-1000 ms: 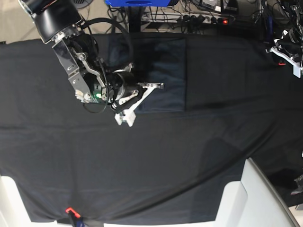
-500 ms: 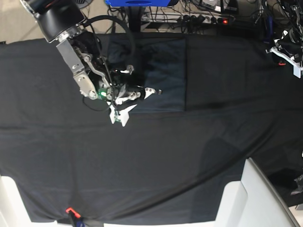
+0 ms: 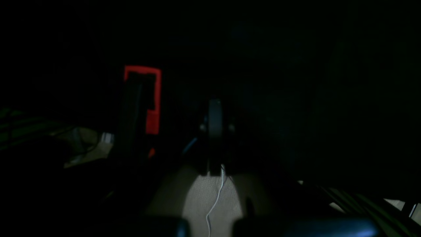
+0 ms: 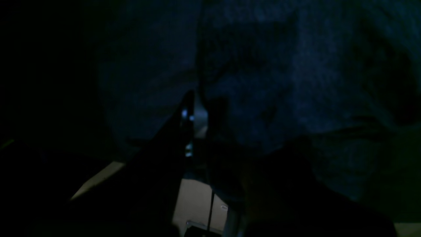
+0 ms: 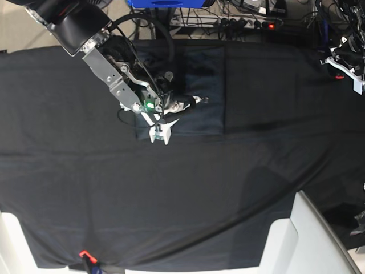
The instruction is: Fold the T-shirt properly
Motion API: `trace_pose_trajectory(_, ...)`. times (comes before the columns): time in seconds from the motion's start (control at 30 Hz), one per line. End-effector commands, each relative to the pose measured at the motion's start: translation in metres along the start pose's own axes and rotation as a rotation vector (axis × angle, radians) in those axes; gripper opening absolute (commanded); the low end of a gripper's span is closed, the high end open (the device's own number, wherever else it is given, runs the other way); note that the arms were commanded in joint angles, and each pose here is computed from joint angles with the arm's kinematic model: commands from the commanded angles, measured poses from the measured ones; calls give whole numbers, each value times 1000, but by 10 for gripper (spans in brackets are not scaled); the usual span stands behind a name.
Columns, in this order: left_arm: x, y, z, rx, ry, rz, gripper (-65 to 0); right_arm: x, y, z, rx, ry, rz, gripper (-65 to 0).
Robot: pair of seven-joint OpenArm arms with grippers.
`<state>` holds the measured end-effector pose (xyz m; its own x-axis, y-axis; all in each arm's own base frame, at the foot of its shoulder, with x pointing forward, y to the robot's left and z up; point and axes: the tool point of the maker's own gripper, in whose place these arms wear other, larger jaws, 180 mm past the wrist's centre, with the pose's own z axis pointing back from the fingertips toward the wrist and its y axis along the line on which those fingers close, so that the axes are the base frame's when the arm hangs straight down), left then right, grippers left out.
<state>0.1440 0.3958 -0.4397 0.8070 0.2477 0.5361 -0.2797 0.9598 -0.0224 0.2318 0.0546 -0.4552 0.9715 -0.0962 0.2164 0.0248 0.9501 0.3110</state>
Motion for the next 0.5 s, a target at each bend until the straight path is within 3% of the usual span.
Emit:
trace_pose_trajectory(0.0, 14, 6, 5, 11, -35, -17, -650, 17, 6, 5, 18, -52, -20, -648)
trace_pose_trajectory(0.47, 11, 6, 4, 11, -29, -11, -650, 19, 11, 5, 22, -62, -38, -647)
